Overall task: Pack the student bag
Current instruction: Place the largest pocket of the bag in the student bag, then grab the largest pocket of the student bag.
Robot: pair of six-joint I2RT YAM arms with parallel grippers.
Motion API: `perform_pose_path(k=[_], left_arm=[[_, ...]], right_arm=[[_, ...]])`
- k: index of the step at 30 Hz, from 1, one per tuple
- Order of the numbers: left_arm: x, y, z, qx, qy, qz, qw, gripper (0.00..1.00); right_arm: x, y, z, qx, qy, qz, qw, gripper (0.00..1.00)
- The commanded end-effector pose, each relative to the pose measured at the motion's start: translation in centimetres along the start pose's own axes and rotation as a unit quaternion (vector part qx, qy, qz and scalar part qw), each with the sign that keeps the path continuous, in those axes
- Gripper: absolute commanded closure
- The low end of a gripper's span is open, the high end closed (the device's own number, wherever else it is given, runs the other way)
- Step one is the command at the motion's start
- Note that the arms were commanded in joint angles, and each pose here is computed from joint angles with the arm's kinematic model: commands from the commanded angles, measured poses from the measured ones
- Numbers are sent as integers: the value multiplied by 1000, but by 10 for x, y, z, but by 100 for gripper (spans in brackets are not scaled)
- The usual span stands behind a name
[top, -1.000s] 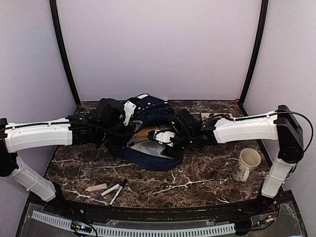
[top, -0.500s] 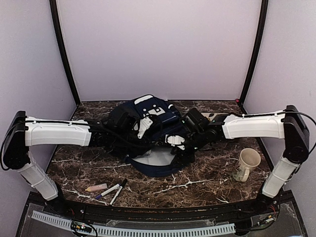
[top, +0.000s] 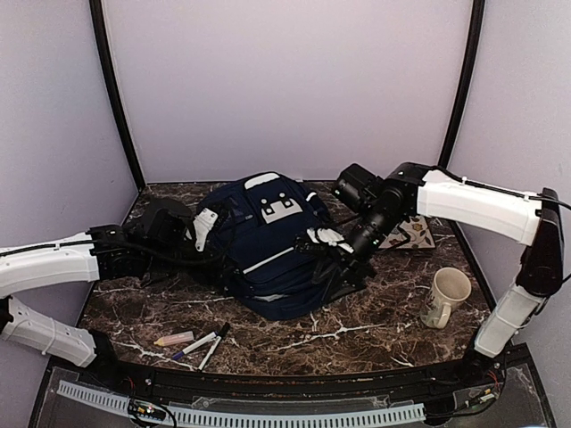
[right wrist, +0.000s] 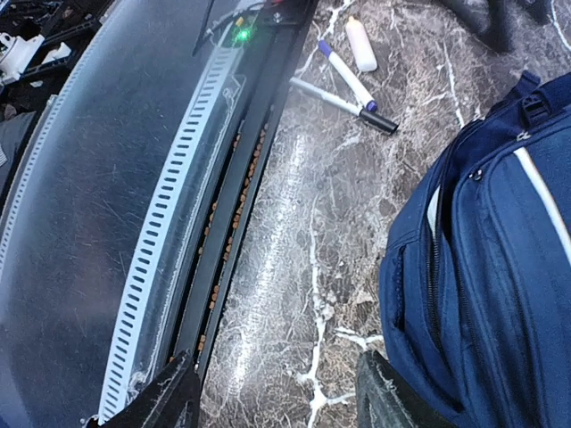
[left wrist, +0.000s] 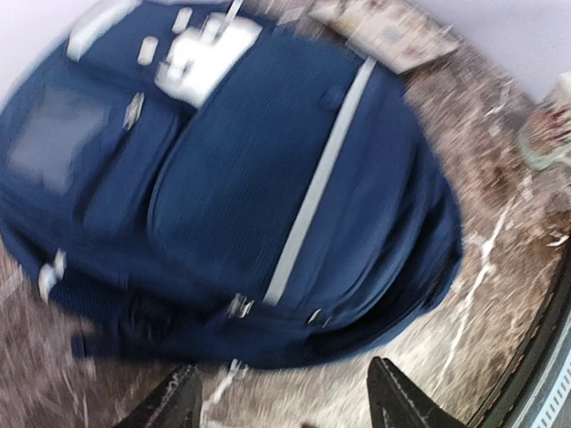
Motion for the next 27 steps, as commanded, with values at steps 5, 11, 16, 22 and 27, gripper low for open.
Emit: perform_pose_path(k=[5,11,16,22,27], left_arm=[[45,-12,-66,201,91,57,974,41],[45,-29,-53,162,-14,14,987,47],[42,-51,-58,180,-59,-23,982,47],[43,-66,-75,201,-75,-25,976,50],[46,-72,-79,171,-89,-11,981,64]], right_arm=[[-62,28,-13,-45,-81,-100,991,43],[-116,28,-47,-31,-132,-167,977,45],[-142,31,-48,-46,-156,-197,967,45],[-152,26,-49,-49,-164,-196,965,44],[-154,21,-52,-53,-168,-184,967,44]])
Point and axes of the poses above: each gripper's point midway between its finger pads, its own y axis back along the fingers, its own x axis along the line the jaws close on, z = x × y, the point moved 10 cm from there along y, back along the fingers, and after that the axes turned 4 degrees about -y, right-handed, at the moved point
